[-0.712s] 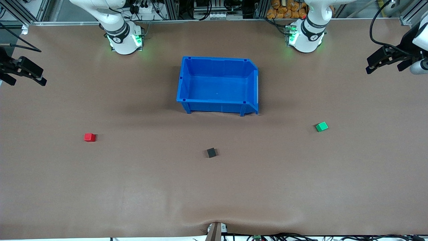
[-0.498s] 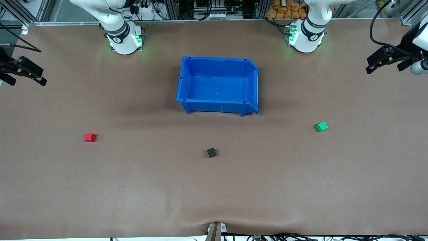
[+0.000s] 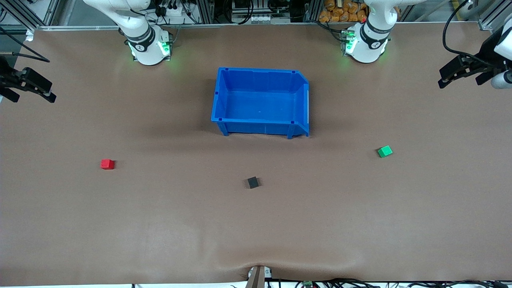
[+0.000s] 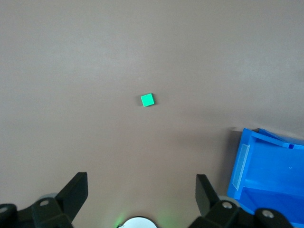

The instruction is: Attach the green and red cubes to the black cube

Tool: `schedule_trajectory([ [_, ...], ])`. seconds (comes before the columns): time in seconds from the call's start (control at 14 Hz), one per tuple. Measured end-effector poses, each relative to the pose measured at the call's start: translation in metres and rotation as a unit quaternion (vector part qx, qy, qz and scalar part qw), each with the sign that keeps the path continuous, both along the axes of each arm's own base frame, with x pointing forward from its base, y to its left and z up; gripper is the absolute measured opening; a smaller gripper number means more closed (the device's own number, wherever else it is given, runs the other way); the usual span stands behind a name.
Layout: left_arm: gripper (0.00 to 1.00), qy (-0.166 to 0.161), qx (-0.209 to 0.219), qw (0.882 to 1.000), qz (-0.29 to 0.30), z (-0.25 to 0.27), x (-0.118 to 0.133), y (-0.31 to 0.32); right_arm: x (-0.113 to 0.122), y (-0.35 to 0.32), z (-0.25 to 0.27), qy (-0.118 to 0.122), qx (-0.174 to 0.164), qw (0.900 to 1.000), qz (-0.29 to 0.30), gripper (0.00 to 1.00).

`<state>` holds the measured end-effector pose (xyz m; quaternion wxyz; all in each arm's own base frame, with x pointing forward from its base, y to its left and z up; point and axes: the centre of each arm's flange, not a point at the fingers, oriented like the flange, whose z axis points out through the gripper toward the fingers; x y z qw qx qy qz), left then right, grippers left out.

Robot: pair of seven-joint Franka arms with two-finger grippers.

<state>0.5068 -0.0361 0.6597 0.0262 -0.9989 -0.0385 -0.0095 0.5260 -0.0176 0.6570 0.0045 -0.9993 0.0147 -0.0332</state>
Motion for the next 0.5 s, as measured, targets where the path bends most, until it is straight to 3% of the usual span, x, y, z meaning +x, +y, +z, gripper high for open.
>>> schedule_trajectory([
  [0.14, 1.00, 0.000, 0.000, 1.000, 0.002, 0.0000, 0.0001, 0.0016, 0.0009, 0.0007, 0.0008, -0.005, 0.000, 1.000, 0.001, 1.00],
  [0.36, 1.00, -0.001, 0.000, 1.000, 0.002, 0.0011, 0.0001, 0.0027, 0.0062, 0.0032, 0.0049, -0.030, -0.001, 1.000, 0.003, 1.00],
  [0.5, 1.00, -0.002, 0.000, 1.000, 0.002, 0.0019, 0.0002, 0.0026, 0.0094, 0.0059, -0.0014, -0.025, -0.001, 1.000, 0.005, 1.00],
])
